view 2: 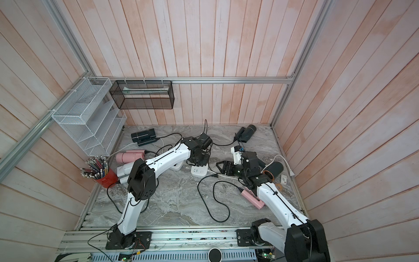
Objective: Charge the blow dryers
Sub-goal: Insert the plug into the socket.
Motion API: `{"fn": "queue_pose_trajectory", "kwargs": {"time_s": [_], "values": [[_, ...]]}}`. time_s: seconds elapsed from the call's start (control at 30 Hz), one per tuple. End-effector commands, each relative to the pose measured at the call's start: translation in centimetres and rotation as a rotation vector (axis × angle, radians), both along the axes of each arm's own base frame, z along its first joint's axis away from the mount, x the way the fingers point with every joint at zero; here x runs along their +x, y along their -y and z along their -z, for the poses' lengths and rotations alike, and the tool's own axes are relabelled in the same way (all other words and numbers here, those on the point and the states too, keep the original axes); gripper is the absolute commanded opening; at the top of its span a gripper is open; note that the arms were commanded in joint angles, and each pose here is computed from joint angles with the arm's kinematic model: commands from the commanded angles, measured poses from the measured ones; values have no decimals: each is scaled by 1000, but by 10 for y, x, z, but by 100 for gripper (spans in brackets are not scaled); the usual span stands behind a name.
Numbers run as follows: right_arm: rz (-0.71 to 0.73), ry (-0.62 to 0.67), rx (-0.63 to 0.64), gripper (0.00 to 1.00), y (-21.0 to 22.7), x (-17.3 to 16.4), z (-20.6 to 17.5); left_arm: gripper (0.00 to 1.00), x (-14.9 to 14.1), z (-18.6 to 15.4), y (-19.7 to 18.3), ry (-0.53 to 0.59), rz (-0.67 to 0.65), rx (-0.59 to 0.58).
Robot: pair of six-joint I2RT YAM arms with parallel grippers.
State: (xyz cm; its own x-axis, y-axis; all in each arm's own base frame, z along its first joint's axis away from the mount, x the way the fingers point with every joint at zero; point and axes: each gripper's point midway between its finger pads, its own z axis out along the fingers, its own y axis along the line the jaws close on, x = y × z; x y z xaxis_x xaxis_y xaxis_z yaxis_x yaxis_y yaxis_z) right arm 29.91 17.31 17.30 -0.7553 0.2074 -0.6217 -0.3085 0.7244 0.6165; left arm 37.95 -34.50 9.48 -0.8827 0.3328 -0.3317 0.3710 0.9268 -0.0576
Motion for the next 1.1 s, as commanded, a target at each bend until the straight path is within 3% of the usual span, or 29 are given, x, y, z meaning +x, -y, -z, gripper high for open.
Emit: {"fn": "queue_pose_trajectory", "kwargs": {"time_s": [0.0,0.47,0.8,1.07], "values": [[-20,5,-6,78,-3,-2,3,7,2,7,-2,2,-11,31],[-23,1,-12,79,-3,-1,4,5,-15,19,-15,-77,70,88],[-28,-4,-12,79,-4,1,4,5,-28,27,-44,-113,141,209],[-30,-8,-8,78,-5,0,6,5,-20,28,-35,-106,145,182]]}}
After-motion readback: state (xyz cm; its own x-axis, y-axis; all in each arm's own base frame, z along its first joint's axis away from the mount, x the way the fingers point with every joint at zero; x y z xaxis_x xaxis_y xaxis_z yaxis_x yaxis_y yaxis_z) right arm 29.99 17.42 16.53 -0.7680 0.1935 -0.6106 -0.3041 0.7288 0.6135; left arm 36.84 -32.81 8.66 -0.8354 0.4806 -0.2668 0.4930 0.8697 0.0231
